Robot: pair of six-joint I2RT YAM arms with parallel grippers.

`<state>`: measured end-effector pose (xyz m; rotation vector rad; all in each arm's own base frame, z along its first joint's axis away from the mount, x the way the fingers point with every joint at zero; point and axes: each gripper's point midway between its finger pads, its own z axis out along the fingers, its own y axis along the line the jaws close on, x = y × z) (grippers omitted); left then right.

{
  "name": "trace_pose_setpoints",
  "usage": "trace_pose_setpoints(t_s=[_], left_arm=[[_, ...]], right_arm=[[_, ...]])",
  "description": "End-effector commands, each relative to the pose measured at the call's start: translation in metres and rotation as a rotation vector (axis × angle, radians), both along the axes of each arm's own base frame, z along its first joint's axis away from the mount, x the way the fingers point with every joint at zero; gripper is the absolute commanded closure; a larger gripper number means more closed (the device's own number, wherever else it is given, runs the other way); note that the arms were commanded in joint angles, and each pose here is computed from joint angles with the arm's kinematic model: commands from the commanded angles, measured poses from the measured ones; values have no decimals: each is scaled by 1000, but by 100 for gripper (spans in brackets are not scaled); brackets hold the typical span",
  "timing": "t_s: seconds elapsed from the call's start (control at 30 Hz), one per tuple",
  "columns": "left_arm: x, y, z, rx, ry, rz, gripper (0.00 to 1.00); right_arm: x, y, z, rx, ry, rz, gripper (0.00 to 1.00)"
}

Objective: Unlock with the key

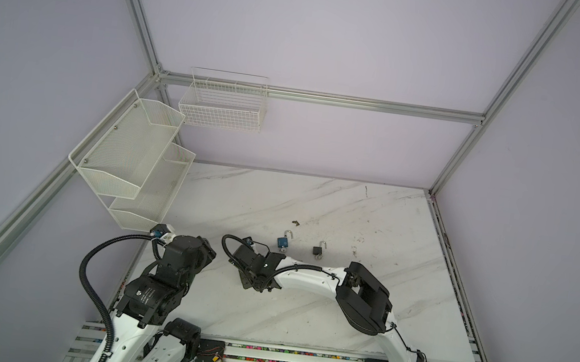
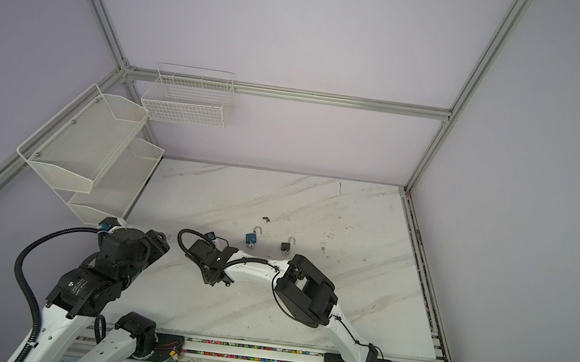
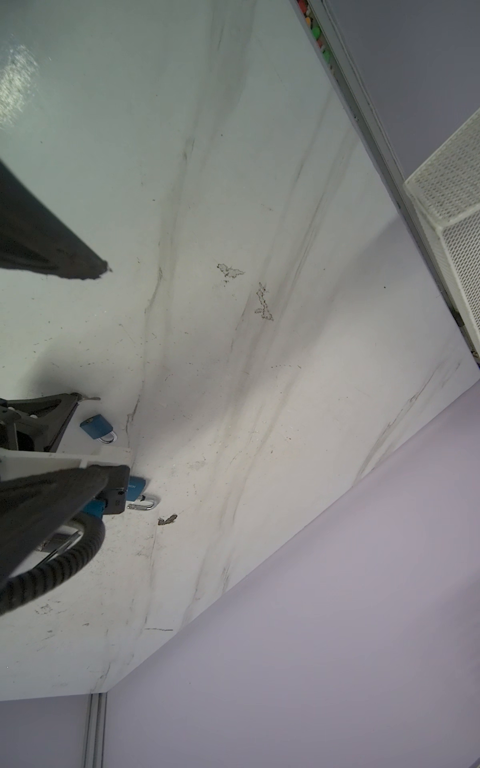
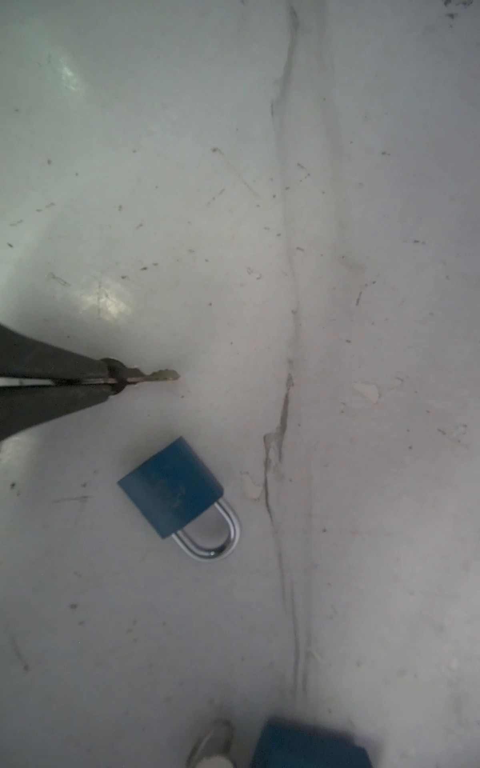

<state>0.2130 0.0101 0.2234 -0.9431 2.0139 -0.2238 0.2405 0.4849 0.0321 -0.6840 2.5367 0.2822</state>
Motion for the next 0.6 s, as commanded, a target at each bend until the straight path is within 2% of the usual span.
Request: trace_pose_setpoints(t_s=[0.0,0.17,0.3,0.57], left_arm=[[2,0,-9,-12,0,13,28],[0,-2,-8,-26,-4,6,28],[-4,-4,-7,-57,-13,-2,28],[-3,-28,3,-209,-70,-73,28]], right_arm=[[3,-7,-3,-35,-16,5,96],[5,-12,9,-18,-48,13,100],[5,-18,31,48,-83,33,100],[9,-47,77,214,-137,75,100]])
